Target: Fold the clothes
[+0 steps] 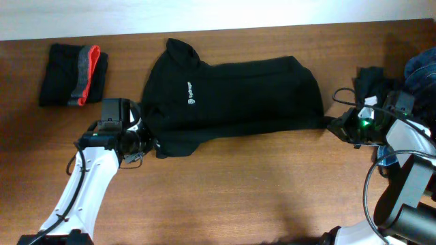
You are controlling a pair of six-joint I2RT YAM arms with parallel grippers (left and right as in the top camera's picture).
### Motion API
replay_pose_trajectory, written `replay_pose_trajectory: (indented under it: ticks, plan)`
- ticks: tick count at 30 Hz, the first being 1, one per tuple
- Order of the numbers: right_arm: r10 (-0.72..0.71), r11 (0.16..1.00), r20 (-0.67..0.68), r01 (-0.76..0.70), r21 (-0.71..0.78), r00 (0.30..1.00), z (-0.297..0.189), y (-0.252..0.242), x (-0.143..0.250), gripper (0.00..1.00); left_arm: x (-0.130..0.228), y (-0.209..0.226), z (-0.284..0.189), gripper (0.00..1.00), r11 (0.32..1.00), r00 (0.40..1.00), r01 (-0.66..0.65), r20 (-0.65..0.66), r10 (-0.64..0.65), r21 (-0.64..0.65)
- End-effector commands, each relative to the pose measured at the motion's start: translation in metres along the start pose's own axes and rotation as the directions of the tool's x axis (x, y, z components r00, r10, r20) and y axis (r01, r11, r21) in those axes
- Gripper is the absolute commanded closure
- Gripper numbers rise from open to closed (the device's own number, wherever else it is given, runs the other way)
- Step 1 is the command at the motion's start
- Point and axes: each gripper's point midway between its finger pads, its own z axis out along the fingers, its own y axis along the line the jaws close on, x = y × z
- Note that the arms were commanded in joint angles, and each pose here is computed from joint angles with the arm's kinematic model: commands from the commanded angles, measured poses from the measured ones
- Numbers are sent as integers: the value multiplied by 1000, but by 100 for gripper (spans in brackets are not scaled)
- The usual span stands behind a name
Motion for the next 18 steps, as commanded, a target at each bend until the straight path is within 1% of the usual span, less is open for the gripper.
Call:
replay_pose_trajectory:
  ticks: [1, 3, 4, 9, 11, 18]
  plan:
    - [9, 1000, 28, -8, -26, 1000, -5, 16, -13, 96, -9, 0, -3, 92, 999, 999, 39, 9, -39, 25]
    - [11, 1000, 27, -10, -28, 1000, -4, 20, -14, 96, -12, 4, -4, 92, 998, 999, 51, 14, -51, 21]
    - [7, 1000, 27, -7, -27, 1000, -4, 20, -14, 96, -13, 6, -4, 89, 998, 998, 56, 16, -56, 19]
    - [-15, 1000, 31, 15, 11, 999, 3, 22, -13, 95, -15, 7, -4, 85, 998, 998, 61, 23, -61, 20]
    - [-16, 999, 32, 15, 40, 999, 6, 21, -11, 95, -15, 7, -4, 84, 998, 998, 61, 23, -61, 21]
    - [-105, 992, 50, 102, 76, 993, 20, 34, -11, 95, -18, 10, -4, 84, 998, 997, 61, 36, -61, 4]
